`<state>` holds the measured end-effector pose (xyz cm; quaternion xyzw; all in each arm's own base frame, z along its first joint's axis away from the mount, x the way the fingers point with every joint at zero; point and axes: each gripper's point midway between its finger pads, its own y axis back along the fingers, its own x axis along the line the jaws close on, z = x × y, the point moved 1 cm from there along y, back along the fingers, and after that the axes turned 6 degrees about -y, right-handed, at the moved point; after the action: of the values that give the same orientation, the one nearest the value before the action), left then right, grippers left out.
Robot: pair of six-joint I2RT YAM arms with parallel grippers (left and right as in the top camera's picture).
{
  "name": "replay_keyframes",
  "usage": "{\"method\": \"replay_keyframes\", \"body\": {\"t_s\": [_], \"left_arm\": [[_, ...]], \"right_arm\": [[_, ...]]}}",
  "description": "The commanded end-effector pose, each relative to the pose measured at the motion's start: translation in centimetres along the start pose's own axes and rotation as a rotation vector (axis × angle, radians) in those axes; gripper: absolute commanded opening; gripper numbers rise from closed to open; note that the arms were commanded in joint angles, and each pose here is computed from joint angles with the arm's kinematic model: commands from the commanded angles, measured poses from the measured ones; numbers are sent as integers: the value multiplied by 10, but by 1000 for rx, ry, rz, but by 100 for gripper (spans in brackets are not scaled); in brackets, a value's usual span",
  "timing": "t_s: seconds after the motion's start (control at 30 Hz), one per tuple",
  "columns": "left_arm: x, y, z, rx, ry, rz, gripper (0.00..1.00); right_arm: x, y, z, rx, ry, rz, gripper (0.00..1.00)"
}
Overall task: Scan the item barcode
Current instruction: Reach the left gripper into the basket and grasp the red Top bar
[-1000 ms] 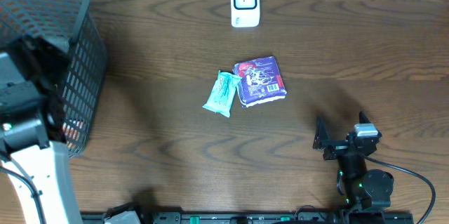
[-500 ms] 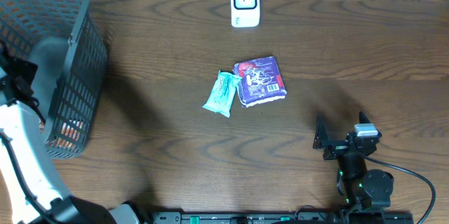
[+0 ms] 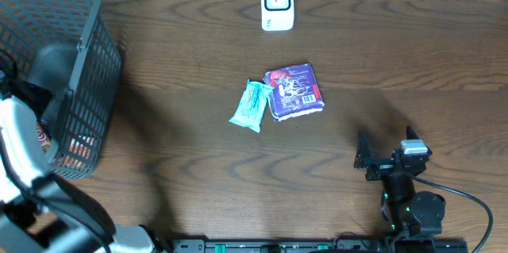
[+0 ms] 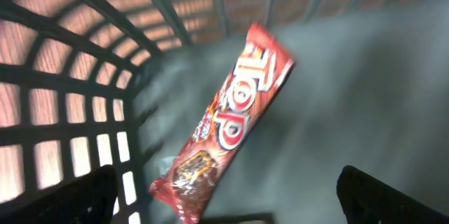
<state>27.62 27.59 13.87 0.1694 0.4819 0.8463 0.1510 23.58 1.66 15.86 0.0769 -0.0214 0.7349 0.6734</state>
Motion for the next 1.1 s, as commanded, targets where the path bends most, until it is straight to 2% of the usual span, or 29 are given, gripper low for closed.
{"method": "replay_keyframes", "body": {"t_s": [0.0, 0.23, 0.43, 0.6, 0.83, 0.9, 0.93, 1.0, 1.07], "left_arm": [[0, -25, -11, 72, -137, 41, 100], [6, -60, -23, 151, -132, 78, 100], [17, -73, -28, 186, -110, 92, 96], [-9, -85, -40, 244, -199, -80, 96], [-14, -108, -54, 295, -241, -85, 95], [-14, -114, -60, 315, -267, -83, 86], [-14, -115, -61, 321, -276, -84, 74], [-14, -116, -62, 325, -277, -83, 33], [-14, -116, -62, 323, -277, -83, 11]], "right_arm": [[-2, 0, 0, -2, 4, -12, 99], [-2, 0, 0, -2, 4, -12, 99], [-2, 0, 0, -2, 4, -12, 99], [-2, 0, 0, -2, 4, -12, 99], [-2, 0, 0, -2, 4, -12, 99], [-2, 0, 0, -2, 4, -12, 99], [-2, 0, 0, -2, 4, -12, 99], [-2, 0, 0, -2, 4, -12, 99], [-2, 0, 0, -2, 4, -12, 99]]}}
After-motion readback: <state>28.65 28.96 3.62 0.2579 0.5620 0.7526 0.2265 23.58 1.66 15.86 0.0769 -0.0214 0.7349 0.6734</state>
